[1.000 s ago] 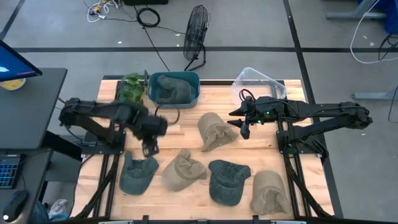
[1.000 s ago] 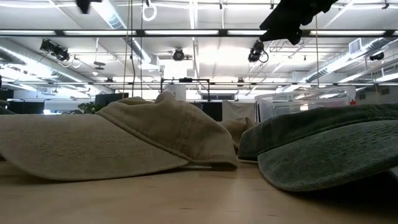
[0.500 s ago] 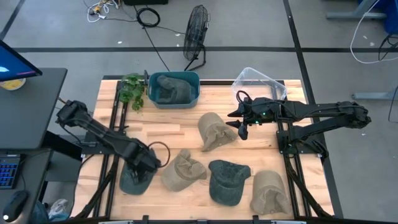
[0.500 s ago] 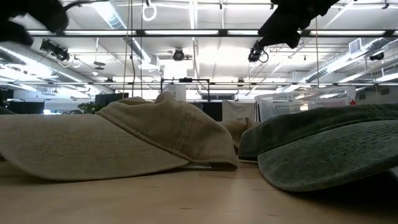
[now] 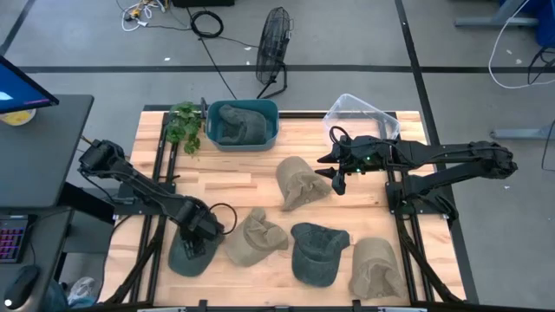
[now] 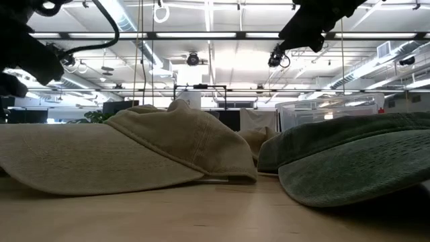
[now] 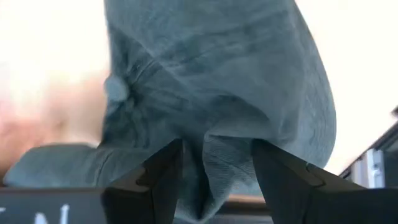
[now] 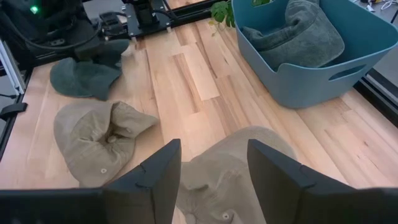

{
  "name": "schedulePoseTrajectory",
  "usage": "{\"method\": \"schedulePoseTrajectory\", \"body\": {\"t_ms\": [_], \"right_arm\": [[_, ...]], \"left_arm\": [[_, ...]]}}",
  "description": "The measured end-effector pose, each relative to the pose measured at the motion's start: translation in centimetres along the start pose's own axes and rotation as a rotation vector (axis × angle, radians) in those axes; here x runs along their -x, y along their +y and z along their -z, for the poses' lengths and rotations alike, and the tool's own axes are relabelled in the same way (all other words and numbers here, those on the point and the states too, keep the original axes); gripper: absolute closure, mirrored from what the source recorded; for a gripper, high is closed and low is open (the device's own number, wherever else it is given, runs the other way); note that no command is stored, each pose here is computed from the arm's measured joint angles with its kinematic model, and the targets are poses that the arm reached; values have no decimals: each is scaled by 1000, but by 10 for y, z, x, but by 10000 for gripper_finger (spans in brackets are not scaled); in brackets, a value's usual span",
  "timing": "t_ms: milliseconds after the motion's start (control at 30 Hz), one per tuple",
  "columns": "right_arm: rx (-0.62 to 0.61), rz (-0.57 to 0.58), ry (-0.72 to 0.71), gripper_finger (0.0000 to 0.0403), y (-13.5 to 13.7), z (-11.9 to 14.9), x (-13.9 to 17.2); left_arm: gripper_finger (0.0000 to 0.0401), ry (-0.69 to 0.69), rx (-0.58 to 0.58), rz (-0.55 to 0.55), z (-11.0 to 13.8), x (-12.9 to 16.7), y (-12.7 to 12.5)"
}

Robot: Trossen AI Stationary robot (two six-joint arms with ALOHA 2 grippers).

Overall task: Pick & Place hat
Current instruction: Put the left blue cap into the blue bin

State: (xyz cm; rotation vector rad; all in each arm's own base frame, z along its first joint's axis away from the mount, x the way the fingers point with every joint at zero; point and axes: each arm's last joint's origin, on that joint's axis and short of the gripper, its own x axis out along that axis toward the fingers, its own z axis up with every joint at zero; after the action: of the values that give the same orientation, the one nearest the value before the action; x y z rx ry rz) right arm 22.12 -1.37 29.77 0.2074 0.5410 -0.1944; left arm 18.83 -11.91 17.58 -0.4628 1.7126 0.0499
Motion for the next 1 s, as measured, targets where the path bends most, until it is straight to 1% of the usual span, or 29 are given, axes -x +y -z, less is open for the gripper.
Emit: {"method": "schedulePoseTrajectory", "body": {"t_ms": [100, 200, 267, 333, 400, 433, 567, 733, 867, 1000], "right_arm": [[0, 0, 0, 215, 0, 0, 0], [0, 0, 0, 215, 0, 0, 0], [0, 0, 0, 215, 0, 0, 0], [0, 0, 0, 215, 0, 0, 0], [0, 0, 0, 215, 0, 0, 0], [0, 0, 0, 215, 0, 0, 0], [0, 0, 0, 215, 0, 0, 0], [0, 0, 0, 215, 0, 0, 0], [0, 0, -1, 215, 0, 0, 0], [-2, 0, -1, 215, 0, 0, 0]], "left_arm": [[206, -5, -14, 49, -2, -6, 0], [231, -8, -30, 62, -2, -8, 0], [265, 5, -52, 68, -1, -8, 0], [312, 20, -74, 82, -1, -8, 0], [366, 26, -71, 89, -1, -8, 0], [382, 28, -61, 91, -1, -8, 0], [389, 24, -18, 99, -3, -5, -2], [394, -20, 2, 150, -8, 12, -14], [394, -139, 20, 174, -14, 37, -22], [394, -317, 63, 177, -18, 74, -24]]}}
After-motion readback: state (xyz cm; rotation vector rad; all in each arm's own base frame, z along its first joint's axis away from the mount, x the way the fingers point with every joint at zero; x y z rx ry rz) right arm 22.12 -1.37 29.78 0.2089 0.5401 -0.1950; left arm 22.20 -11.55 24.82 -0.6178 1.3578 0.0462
